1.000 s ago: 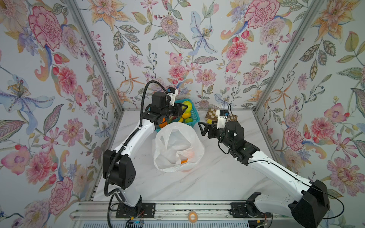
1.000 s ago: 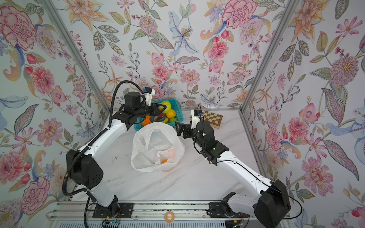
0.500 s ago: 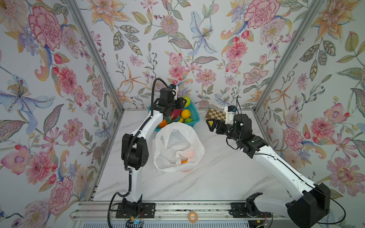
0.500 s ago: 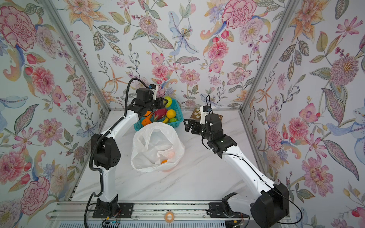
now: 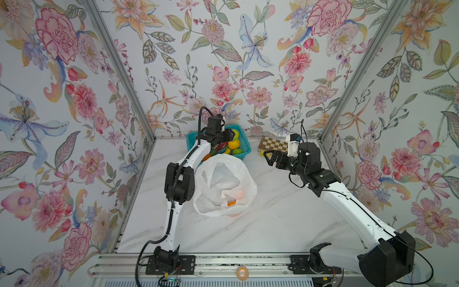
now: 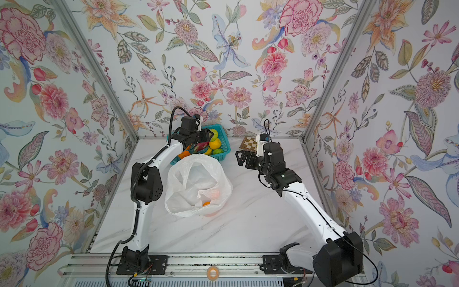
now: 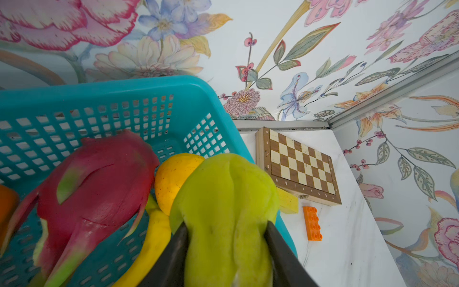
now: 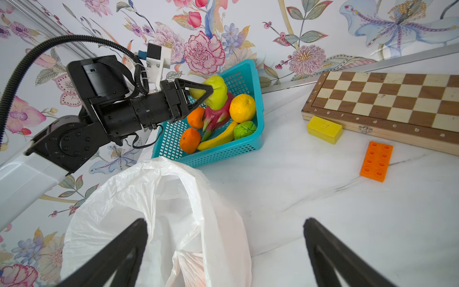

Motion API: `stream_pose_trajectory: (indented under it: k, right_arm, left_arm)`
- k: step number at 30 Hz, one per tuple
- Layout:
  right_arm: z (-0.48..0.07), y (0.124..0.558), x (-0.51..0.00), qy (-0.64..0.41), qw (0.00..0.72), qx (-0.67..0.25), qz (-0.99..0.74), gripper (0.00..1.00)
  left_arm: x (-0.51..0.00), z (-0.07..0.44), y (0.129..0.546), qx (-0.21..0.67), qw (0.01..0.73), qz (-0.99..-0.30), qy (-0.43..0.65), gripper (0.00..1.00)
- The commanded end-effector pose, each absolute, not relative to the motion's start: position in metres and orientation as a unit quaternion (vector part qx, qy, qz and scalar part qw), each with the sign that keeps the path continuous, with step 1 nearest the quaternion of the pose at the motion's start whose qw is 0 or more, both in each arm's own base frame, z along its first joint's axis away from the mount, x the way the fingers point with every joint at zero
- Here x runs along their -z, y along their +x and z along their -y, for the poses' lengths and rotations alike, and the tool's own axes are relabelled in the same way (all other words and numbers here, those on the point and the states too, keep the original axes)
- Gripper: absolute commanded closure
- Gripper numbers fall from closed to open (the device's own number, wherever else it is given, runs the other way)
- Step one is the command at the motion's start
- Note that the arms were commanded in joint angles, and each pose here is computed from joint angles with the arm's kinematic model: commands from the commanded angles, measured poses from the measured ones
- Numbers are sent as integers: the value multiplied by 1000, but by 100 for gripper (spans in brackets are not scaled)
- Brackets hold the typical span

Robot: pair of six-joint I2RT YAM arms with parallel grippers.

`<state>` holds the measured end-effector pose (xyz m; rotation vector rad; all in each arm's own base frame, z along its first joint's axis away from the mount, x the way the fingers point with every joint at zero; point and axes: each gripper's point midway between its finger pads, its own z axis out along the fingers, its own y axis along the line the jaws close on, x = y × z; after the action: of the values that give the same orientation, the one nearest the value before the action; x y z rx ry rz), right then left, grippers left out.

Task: Untie the knot of the plastic bag and take out the fruit
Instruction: 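Carry the light-green pear into the teal basket with the left gripper while the right withdraws, then release the light-green pear in the basket and raise the left gripper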

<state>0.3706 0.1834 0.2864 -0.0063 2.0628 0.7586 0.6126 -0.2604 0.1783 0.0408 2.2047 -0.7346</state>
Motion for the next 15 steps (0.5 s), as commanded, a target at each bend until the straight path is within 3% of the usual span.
stream_pose_trajectory:
  k: [1, 10, 15]
  right_arm:
    - [-181, 373, -282, -10, 440, -313, -841, 1]
    - [-167, 384, -278, 5, 428, -324, -844, 1]
    - [-167, 394, -286, -1, 431, -330, -840, 1]
  left_arm:
    - [-162, 256, 620, 298, 374, -878, -10, 54]
    - [-111, 253, 621, 294, 324, -898, -35, 51]
    - [-93, 250, 616, 284, 305, -908, -39, 43]
